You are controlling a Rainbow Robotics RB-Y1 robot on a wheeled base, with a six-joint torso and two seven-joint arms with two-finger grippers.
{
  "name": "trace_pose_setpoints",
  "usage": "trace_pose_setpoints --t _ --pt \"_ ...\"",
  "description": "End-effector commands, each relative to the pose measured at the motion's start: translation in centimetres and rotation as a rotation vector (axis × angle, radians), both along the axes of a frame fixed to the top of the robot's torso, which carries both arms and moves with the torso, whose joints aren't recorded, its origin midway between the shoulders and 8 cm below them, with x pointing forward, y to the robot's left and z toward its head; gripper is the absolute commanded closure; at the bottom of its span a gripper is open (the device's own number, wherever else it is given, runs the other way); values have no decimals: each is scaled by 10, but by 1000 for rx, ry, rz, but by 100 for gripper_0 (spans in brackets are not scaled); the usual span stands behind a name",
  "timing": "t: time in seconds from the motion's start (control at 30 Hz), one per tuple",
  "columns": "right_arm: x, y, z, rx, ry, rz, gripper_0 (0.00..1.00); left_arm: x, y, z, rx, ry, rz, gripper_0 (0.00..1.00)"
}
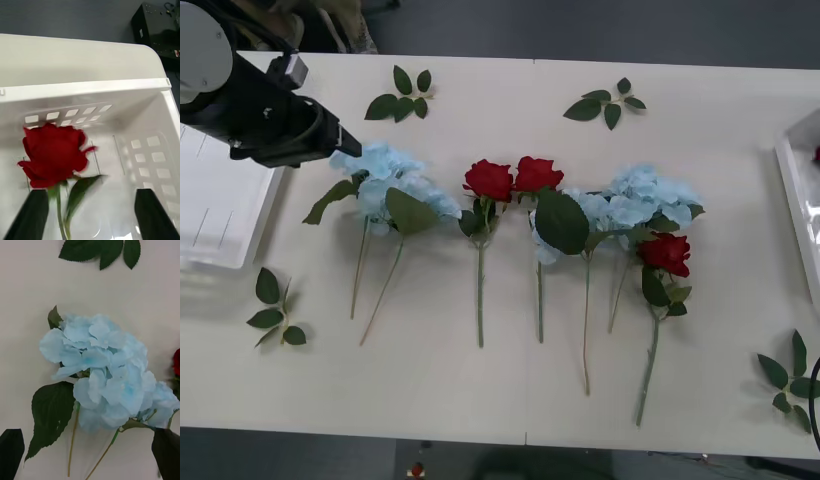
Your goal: Put the red flowers into the right box and the blue flowers into the left box
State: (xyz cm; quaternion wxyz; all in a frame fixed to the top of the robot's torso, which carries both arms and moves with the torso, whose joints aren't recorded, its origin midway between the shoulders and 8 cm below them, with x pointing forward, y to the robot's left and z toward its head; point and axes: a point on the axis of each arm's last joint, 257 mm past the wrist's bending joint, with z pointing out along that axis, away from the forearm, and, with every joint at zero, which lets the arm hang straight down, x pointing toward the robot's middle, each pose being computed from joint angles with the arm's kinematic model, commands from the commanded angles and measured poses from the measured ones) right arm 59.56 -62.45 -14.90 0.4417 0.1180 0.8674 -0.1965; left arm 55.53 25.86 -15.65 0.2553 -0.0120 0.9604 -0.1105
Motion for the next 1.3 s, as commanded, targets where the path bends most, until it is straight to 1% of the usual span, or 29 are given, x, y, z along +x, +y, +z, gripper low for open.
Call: trace_pose_setpoints --t 0.03,0.1,0.27,0.4,0.53,0.6,0.7,0.83,1.0,1.07,1.1,1.3 --pt "4 -8 30 -23 -41 -2 6 -6 -9 10 121 -17 -166 0" --pt "1 -10 29 -16 -31 -3 5 -11 -15 -5 163 6 -212 0" --pt "2 -1 27 48 -35 22 1 -9 -21 -30 191 -7 -226 0" --pt "1 9 26 65 -8 89 0 -7 -25 -56 211 -22 -232 0" --pt "3 28 24 123 2 157 0 -7 -16 -70 246 2 -207 0" --pt "2 46 23 218 3 195 0 -1 -5 -71 281 -10 -184 0" --pt "-1 69 24 312 16 242 0 12 0 -72 293 -52 -158 0" --pt "-8 94 29 331 40 311 0 28 -5 -80 249 -96 -137 0" --pt "-29 135 32 328 45 387 0 41 -13 -87 214 -126 -120 0" --pt "-43 154 28 323 51 411 0 42 -18 -90 220 -122 -123 0" --pt "-47 159 28 326 49 417 0 43 -18 -91 226 -122 -125 0" --pt "-87 209 17 352 46 487 0 45 -22 -100 301 -130 -162 0"
